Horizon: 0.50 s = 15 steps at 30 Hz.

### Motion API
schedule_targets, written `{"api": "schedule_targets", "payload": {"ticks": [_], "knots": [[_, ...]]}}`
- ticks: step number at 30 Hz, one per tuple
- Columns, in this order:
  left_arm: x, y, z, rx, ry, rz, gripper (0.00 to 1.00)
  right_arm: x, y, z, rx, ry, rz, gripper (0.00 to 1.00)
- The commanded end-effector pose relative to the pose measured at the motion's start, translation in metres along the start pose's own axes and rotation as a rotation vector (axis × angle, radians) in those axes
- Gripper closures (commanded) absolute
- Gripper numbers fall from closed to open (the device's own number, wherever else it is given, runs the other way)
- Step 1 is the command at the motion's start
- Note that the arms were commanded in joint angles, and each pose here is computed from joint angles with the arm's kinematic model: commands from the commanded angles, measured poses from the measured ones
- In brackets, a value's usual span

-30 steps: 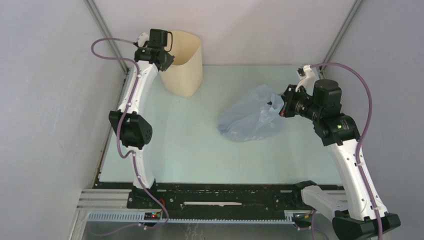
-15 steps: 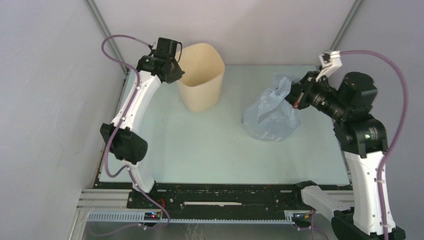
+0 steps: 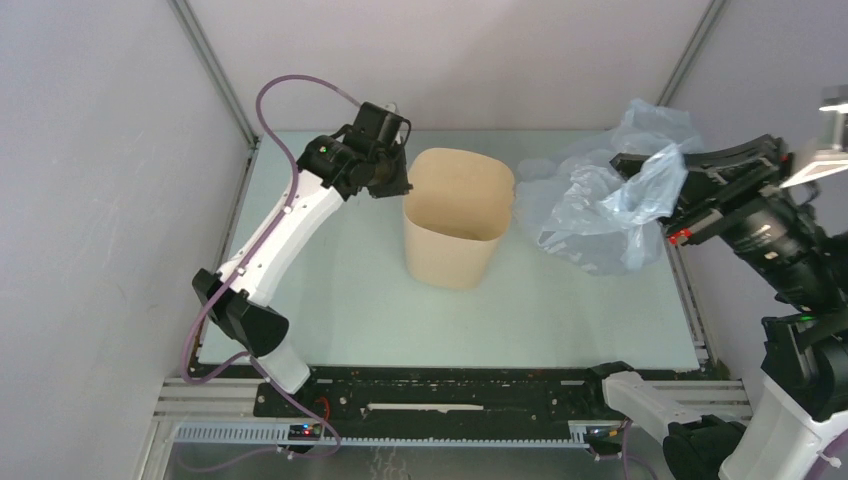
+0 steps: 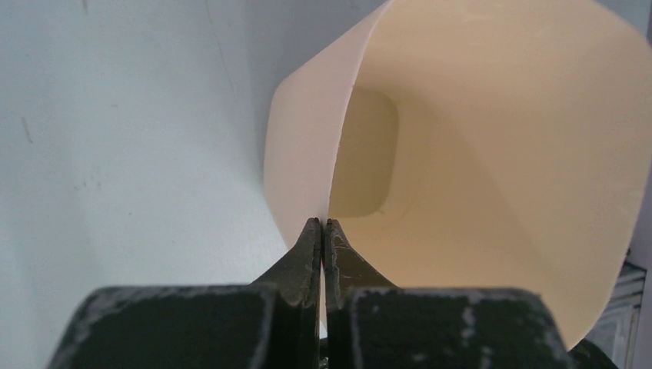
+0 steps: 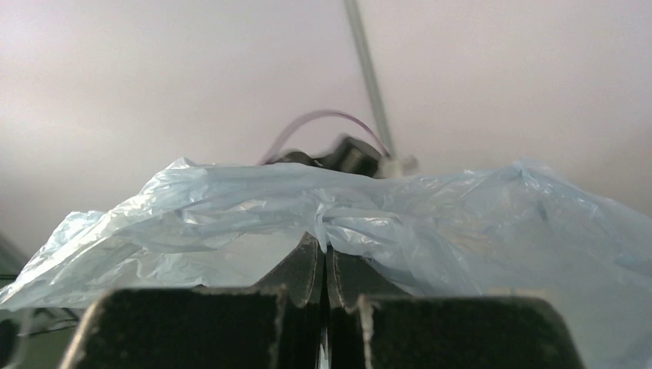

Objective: Put the trash bags into the trash bin

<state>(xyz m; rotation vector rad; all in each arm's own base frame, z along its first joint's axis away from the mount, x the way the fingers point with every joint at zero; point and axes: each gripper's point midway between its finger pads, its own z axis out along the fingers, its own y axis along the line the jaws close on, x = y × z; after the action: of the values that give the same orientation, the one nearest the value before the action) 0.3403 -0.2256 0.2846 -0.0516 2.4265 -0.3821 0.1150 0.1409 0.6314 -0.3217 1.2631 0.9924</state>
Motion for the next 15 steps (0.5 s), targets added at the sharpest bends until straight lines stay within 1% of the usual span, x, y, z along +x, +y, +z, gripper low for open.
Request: {"api": "schedule_targets", "payload": {"ticks": [1,3,5,8,15], "knots": [[-0.004,-0.022,-0.014,0.121,-0.047,-0.022,1.0,-0.016,0.026,0.024,-0.192,0.004,0.194,1.0],[-0.002,-0.027,-0.013,0.146,-0.043,-0.03,1.0,-0.021,0.03,0.032,-0.246,-0.001,0.266,1.0],[0.0,-0.03,-0.014,0.159,-0.04,-0.039,1.0,-0.018,0.023,0.041,-0.24,0.011,0.353,1.0],[0.003,-0.037,-0.016,0.184,-0.035,-0.052,1.0,-0.008,0.01,0.051,-0.203,0.038,0.439,1.0],[0.019,-0.052,-0.016,0.228,-0.013,-0.057,1.0,0.007,-0.005,0.076,-0.188,0.073,0.494,1.0]]}}
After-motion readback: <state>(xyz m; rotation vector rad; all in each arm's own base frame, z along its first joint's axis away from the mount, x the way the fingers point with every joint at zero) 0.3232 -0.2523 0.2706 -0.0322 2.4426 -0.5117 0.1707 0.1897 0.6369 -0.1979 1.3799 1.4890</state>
